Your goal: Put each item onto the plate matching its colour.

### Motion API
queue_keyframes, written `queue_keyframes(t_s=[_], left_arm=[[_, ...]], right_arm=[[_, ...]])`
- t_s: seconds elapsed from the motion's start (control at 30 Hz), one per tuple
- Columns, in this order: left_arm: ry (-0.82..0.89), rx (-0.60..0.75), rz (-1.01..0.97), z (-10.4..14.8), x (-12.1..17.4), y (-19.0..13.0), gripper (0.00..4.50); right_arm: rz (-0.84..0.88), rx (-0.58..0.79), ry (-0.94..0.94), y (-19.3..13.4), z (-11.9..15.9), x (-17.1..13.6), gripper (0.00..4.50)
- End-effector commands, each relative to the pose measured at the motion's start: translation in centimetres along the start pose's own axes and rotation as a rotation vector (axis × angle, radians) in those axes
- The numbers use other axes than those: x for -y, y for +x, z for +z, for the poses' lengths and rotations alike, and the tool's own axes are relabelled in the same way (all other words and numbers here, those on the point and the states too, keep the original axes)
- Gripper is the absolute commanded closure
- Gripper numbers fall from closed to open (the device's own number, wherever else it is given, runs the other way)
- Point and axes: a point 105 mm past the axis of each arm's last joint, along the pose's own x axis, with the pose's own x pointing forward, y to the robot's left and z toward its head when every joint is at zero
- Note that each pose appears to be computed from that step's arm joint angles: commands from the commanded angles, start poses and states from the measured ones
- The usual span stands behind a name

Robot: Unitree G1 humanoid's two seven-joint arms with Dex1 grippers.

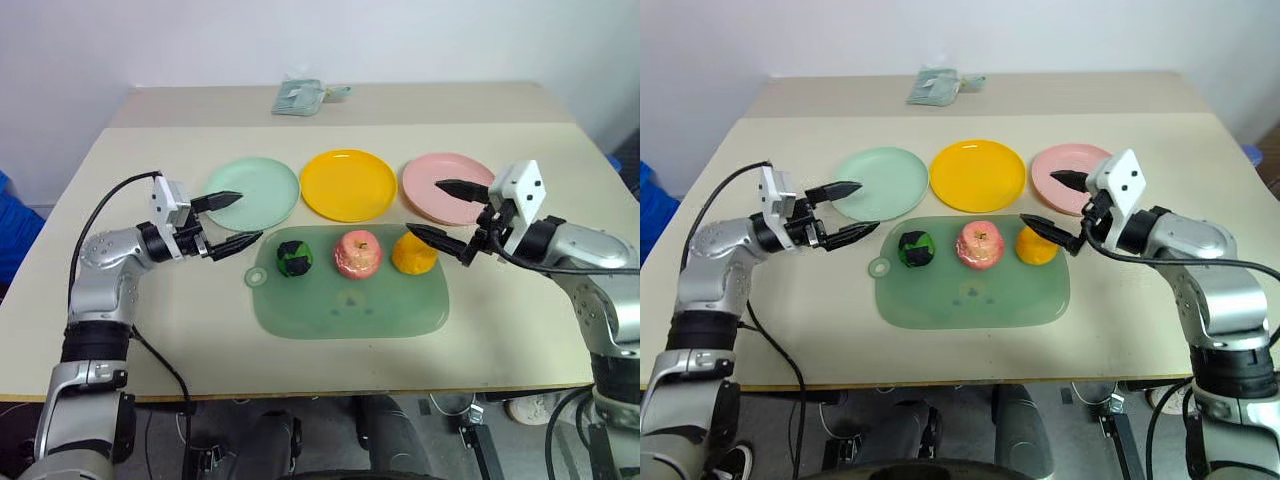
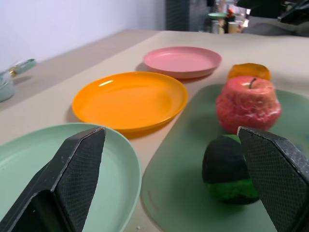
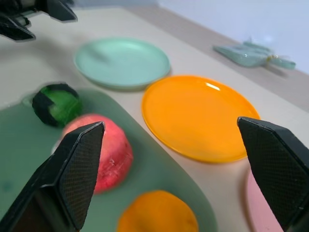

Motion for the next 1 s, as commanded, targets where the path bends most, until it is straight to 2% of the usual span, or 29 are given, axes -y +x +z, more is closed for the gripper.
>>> queue_keyframes(t_s=[0.03, 0.2, 0.43, 0.57, 0.77, 0.87, 1.0], left_arm=[[0.063, 0.049, 0.034, 1.4, 0.1, -0.3, 0.0], [0.062, 0.069, 0.042, 1.8, 0.3, -0.4, 0.0], [0.085, 0.066, -0.034, 1.9, 0.1, 1.3, 0.0], [0.035, 0.06, -0.076, 1.8, 0.3, 1.2, 0.0], [-0.035, 0.052, -0.173, 2.3, 0.6, 1.1, 0.0], [-0.067, 0.045, -0.236, 2.4, 1.2, 2.4, 0.0], [-0.051, 0.014, -0.296, 1.6, 2.1, 4.3, 0.0]], right_arm=[[0.021, 0.027, -0.057, 0.3, 1.2, 0.2, 0.01], [0.025, 0.018, -0.055, 0.2, 1.1, 0.0, 0.01], [0.036, -0.003, -0.054, 0.0, 0.6, -0.5, 0.01], [0.103, 0.01, -0.034, 0.7, 1.0, -1.9, 0.01], [0.188, 0.045, 0.007, 2.1, 2.9, -3.8, 0.01], [0.252, 0.057, 0.009, 1.9, 4.4, -4.5, 0.01], [0.303, 0.012, -0.04, 1.8, 5.0, -5.5, 0.01]])
